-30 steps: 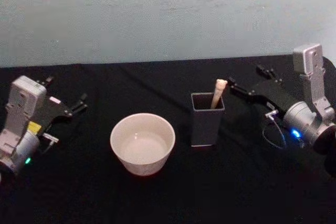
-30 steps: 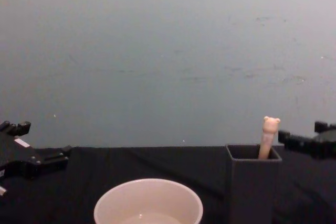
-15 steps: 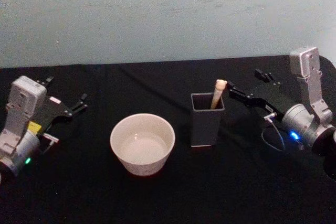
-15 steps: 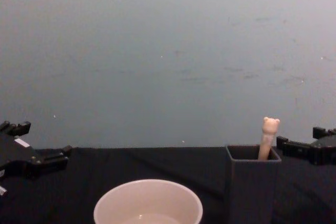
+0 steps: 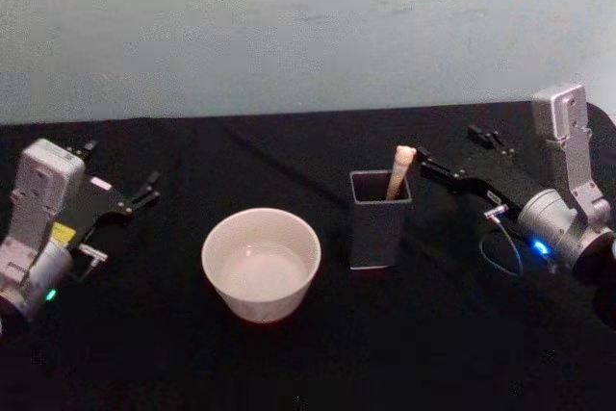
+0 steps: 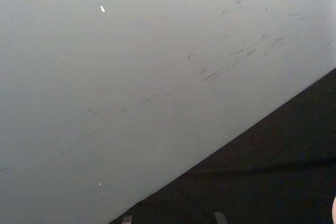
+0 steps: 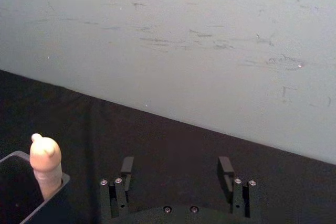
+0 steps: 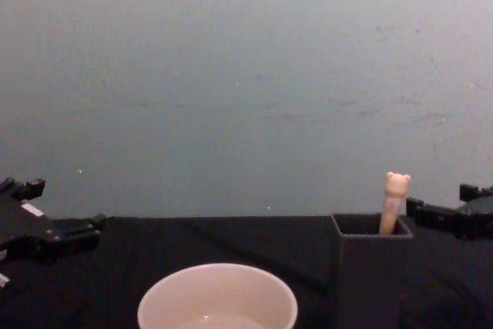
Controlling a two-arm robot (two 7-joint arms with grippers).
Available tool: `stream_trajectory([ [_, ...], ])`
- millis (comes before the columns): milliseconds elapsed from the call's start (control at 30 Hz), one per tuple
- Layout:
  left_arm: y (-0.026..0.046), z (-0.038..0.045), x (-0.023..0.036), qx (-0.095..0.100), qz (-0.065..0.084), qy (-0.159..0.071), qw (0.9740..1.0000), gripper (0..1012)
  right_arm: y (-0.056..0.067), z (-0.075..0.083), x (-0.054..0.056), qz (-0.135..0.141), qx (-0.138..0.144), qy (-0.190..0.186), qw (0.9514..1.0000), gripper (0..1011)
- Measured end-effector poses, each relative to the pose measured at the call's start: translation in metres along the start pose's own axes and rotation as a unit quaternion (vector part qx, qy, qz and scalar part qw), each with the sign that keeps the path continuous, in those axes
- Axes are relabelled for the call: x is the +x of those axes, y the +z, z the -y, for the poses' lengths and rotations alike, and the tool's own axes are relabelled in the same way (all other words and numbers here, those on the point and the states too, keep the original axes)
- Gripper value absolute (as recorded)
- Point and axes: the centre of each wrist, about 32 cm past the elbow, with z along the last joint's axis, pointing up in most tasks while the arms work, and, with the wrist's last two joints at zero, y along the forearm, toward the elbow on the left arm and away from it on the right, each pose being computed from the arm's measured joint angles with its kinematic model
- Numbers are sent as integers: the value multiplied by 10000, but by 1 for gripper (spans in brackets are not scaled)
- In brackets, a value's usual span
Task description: Pick up the stirring spoon with one hand, stir inside the cup, then place it back in its original position.
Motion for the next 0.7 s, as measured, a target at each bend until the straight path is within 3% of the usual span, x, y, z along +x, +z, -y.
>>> stream_trajectory([
  [700,0,0,0,0,0,0,10000,1001,3,1,1,-3,9,1,10000,1002],
])
